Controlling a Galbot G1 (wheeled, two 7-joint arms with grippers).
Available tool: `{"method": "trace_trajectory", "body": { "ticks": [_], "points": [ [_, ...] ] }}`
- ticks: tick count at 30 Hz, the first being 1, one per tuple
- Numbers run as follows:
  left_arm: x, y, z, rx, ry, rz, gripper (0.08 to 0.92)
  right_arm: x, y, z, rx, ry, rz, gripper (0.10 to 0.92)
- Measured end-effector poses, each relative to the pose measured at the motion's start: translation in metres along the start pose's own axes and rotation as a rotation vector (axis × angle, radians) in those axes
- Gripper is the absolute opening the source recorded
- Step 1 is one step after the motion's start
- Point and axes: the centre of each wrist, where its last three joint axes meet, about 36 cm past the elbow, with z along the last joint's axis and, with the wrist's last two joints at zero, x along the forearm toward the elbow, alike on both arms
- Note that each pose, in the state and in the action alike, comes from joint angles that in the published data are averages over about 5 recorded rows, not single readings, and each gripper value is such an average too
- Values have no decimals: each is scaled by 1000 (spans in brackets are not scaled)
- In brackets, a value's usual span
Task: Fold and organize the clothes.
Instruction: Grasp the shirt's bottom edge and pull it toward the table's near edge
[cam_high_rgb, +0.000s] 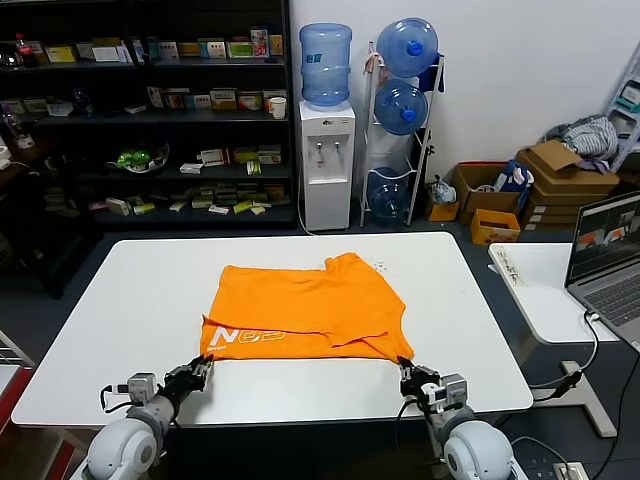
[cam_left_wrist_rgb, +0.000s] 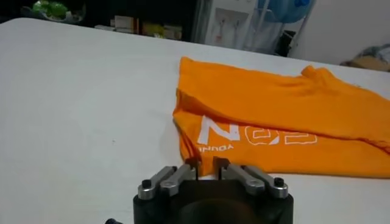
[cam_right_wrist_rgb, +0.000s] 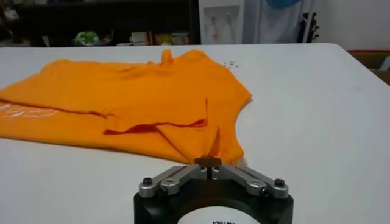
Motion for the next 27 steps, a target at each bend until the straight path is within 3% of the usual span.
{"method": "trace_trajectory", "body": {
  "ticks": [6,17,27],
  "points": [
    [3,3,-2,-11,0,-13,91,9,-3,-3,-6,-10,10,124],
    [30,12,-17,-20,3,-37,91,53,-10,-6,12,25,17,124],
    [78,15,-15,-18,60,-52,91,93,-13,-1,28,79,25,125]
  ]
}}
